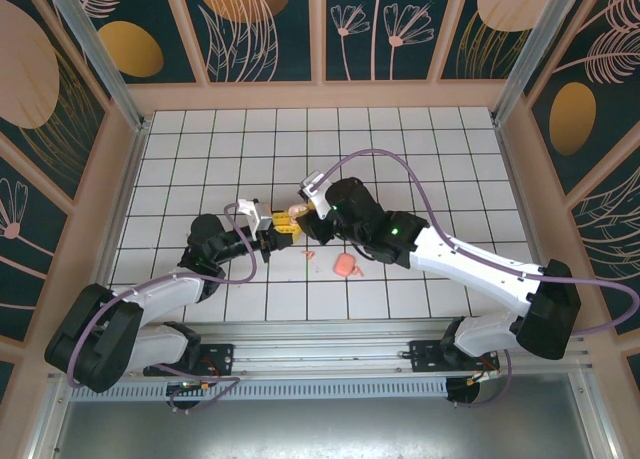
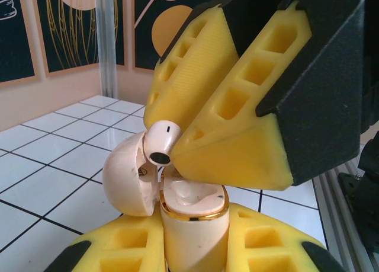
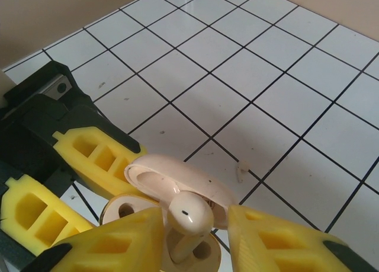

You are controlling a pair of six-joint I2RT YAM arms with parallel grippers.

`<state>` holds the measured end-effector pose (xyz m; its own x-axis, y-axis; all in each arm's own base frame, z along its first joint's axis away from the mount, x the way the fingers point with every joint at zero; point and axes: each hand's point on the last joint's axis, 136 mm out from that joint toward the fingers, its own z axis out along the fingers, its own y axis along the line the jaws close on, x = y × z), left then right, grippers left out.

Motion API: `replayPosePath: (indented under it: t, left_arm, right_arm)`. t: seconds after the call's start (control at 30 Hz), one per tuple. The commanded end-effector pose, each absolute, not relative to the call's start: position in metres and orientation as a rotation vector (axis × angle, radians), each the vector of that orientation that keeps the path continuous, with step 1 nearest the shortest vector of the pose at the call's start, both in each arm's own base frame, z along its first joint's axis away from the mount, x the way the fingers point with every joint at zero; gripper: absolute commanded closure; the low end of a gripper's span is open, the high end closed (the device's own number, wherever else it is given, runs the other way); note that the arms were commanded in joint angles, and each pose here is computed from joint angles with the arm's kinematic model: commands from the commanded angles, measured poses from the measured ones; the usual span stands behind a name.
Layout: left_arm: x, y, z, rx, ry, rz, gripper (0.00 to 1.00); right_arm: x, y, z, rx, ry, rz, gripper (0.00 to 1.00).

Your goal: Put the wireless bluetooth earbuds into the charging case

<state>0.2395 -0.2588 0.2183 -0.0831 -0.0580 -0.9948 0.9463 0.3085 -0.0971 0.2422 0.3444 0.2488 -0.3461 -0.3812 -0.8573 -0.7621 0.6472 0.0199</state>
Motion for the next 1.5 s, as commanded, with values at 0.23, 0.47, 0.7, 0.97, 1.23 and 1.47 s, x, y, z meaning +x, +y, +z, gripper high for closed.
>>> replayPosePath:
  t: [0.23, 0.47, 0.7, 0.97, 1.23, 1.47]
  left_arm:
    - [0.24, -0.261, 0.246, 0.901, 1.272, -1.05, 0.91]
    - [0.241, -0.262, 0.244, 0.9, 1.277, -1.05, 0.91]
    - [0.241, -0.262, 0.243, 0.898, 1.283, -1.053, 0.91]
    - [0.242, -0.262, 0.242, 0.897, 1.29, -1.052, 0.91]
    - [0.243, -0.263, 0.242, 0.9, 1.297, -1.056, 0.91]
    - [0.243, -0.263, 0.241, 0.899, 1.302, -1.057, 0.91]
  right_arm:
    - [0.242, 0.336, 0.285, -0.802, 1.904, 0.677, 0.58]
    - [0.236, 0.335, 0.296, -0.789, 1.878, 0.81, 0.51]
    - [0.239, 0.328, 0.305, -0.733, 1.882, 0.93, 0.53]
    - [0.238, 0.322, 0.304, -0.651, 1.964, 1.1, 0.62]
    - [0.235, 0.317, 0.293, -0.521, 2.181, 1.145, 0.65]
    - [0.236, 0.328, 0.293, -0.522, 2.251, 1.173, 0.66]
